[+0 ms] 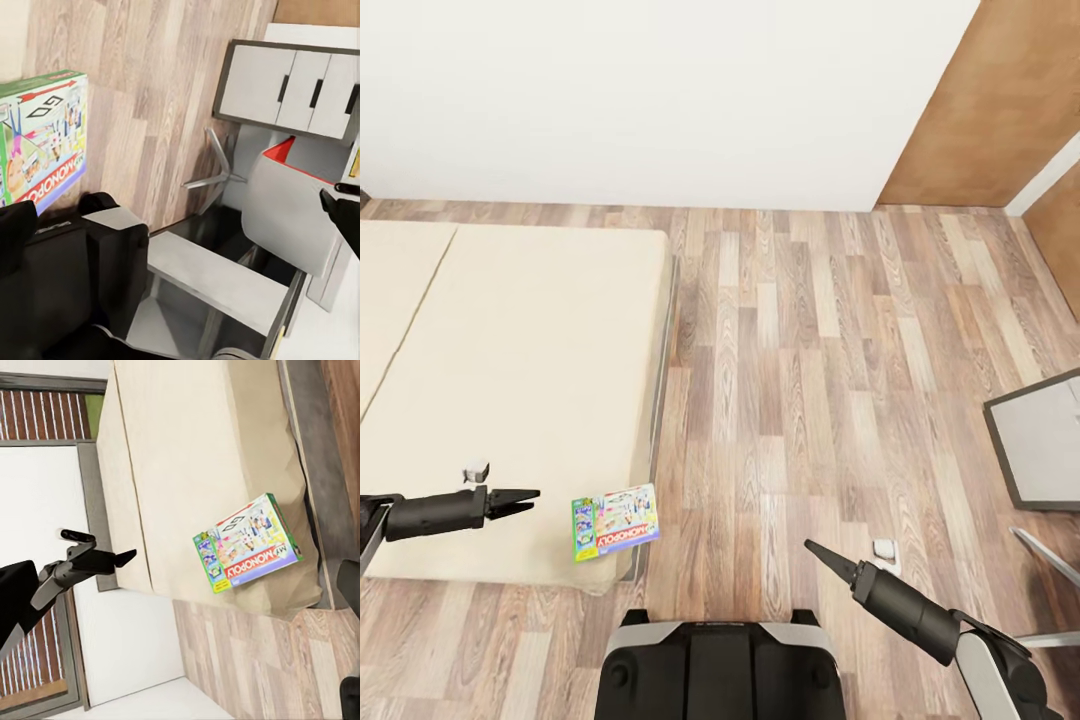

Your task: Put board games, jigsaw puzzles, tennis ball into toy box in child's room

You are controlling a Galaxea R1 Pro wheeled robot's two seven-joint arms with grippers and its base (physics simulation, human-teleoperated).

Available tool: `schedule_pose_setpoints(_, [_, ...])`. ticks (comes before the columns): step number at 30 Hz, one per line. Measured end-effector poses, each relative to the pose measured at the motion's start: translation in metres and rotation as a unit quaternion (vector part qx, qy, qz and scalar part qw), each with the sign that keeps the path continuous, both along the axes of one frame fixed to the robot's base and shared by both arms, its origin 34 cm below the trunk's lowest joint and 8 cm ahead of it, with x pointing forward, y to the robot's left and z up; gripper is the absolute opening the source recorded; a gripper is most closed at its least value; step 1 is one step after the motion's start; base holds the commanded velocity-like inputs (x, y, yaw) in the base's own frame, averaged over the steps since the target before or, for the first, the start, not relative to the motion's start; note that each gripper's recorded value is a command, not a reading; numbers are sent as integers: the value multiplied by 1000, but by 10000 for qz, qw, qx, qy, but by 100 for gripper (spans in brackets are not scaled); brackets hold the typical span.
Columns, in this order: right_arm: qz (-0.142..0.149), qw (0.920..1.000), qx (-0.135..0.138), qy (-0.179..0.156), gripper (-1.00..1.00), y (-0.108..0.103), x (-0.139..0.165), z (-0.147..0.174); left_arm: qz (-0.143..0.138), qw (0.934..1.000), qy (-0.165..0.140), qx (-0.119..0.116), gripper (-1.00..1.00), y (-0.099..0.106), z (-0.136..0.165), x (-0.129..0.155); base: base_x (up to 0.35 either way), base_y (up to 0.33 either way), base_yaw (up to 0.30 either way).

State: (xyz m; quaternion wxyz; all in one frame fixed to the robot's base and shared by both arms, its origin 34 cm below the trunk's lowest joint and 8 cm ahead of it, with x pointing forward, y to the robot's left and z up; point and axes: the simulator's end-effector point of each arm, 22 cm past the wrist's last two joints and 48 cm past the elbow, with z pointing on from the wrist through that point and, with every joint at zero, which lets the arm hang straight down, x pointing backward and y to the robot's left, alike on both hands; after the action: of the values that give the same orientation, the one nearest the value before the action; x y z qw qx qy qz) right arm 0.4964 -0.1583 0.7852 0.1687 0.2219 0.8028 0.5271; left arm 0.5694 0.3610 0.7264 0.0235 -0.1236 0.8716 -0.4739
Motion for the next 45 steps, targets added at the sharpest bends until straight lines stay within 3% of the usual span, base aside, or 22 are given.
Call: schedule_pose_setpoints(45, [-77,9993,-42,-368,100,-7,17,28,-10,9995,-310,-15,100,-2,32,14,0,0,0])
